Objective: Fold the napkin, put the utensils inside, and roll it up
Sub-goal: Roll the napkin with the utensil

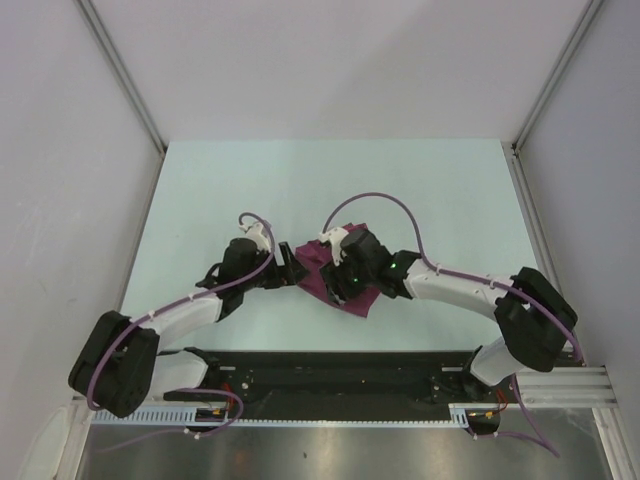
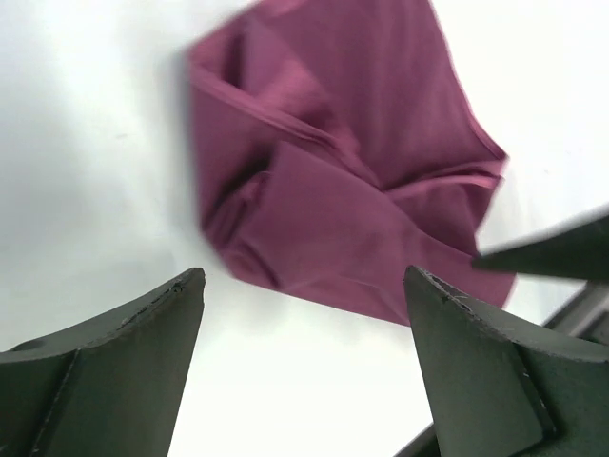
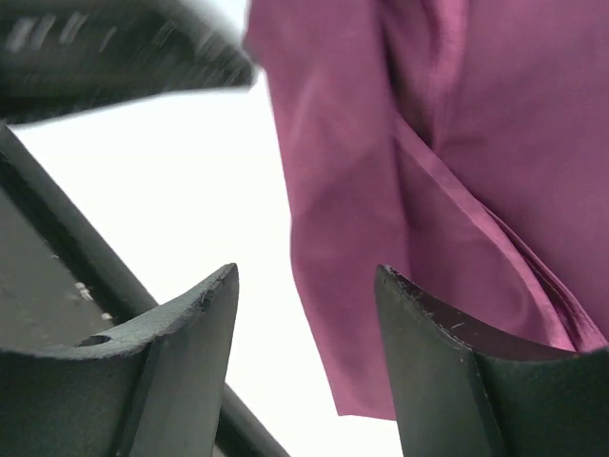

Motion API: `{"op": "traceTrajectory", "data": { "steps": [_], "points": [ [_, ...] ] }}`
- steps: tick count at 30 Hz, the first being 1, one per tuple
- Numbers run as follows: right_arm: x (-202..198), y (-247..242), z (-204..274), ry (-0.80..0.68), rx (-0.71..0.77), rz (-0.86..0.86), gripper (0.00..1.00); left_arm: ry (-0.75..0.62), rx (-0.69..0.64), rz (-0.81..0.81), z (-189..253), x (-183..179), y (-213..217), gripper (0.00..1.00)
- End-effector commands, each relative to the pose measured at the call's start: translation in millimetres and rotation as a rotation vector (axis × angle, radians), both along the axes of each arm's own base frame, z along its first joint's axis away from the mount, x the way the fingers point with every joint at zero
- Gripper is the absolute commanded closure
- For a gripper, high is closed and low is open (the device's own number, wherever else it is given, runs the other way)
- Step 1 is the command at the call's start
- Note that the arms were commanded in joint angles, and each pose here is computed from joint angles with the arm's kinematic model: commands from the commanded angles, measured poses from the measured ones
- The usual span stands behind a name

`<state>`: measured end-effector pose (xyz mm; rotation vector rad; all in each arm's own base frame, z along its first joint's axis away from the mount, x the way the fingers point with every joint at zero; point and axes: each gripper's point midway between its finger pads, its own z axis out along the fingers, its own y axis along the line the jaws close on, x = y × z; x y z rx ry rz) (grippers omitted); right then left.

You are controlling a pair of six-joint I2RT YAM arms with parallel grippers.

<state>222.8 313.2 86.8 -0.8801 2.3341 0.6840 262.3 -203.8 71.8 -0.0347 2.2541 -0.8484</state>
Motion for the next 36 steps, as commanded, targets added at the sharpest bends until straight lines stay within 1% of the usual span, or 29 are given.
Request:
{"op": "traceTrajectory", "data": {
  "steps": [1, 4, 5, 7, 12, 16, 19, 22, 24, 25, 26, 27, 28, 30, 31, 33, 34, 36],
  "points": [
    [11.2, 8.3, 10.4, -0.239, -0.07, -0.002, 0.36, -0.004, 0.038, 0.032, -0.9, 7.1, 19.5, 0.1],
    [6.7, 17.4, 4.2, -0.332, -0.134, 0.034, 0.34, -0.007, 0.028, 0.052, 1.1, 10.1, 26.1, 0.1],
    [4.8, 19.8, 1.3, -0.344, -0.144, 0.039, 0.32, -0.015, 0.026, 0.057, 3.3, 11.6, 27.9, 0.09],
    [5.8, 21.8, -10.6, -0.363, -0.192, 0.068, 0.32, -0.013, 0.026, 0.058, 3.3, 11.5, 29.6, 0.1],
    [11.0, 26.4, -26.8, -0.375, -0.234, 0.098, 0.32, -0.024, 0.023, 0.075, 7.8, 11.7, 35.0, 0.09],
    [21.5, 26.3, -37.0, -0.363, -0.251, 0.098, 0.31, -0.029, 0.018, 0.088, 9.9, 11.8, 39.5, 0.09],
    [21.2, 32.1, -39.0, -0.336, -0.226, 0.139, 0.31, -0.028, 0.017, 0.095, 9.9, 11.9, 41.8, 0.09],
    [17.1, 34.7, -44.1, -0.275, -0.205, 0.184, 0.33, -0.023, 0.017, 0.097, 8.5, 11.3, 43.0, 0.09],
    [8.4, 33.4, -53.3, -0.206, -0.206, 0.226, 0.35, -0.026, 0.014, 0.096, 9.4, 11.3, 42.6, 0.09],
    [7.6, 34.9, -52.8, -0.191, -0.202, 0.236, 0.37, -0.025, 0.014, 0.097, 8.7, 11.2, 42.9, 0.09],
    [0.2, 35.8, -59.4, -0.147, -0.195, 0.266, 0.43, -0.028, 0.013, 0.097, 9.4, 11.4, 42.8, 0.09],
    [-5.5, 32.5, -63.7, -0.111, -0.206, 0.281, 0.47, -0.026, 0.012, 0.092, 8.9, 10.6, 42.4, 0.09],
    [-7.7, 34.4, -63.4, -0.09, -0.199, 0.291, 0.56, -0.024, 0.012, 0.091, 8.3, 10.5, 42.1, 0.09],
    [-20.5, 32.7, -70.7, -0.01, -0.195, 0.329, 0.64, -0.016, 0.013, 0.085, 5.7, 8.8, 41.7, 0.09],
    [-28.4, 36.9, -69.1, 0.031, -0.168, 0.353, 0.7, -0.015, 0.015, 0.082, 5.0, 8.7, 41.6, 0.09],
    [-36.3, 35.9, -71.1, 0.09, -0.159, 0.369, 0.74, -0.007, 0.014, 0.075, 1.8, 6.2, 40.9, 0.09],
    [-44.1, 39.1, -69.2, 0.131, -0.13, 0.391, 0.79, -0.006, 0.013, 0.074, 1.3, 5.8, 41.0, 0.09],
    [-48.1, 41.3, -66.0, 0.175, -0.1, 0.403, 0.84, -0.008, -0.001, 0.064, 1.3, 3.7, 38.9, 0.09]
  ]
}}
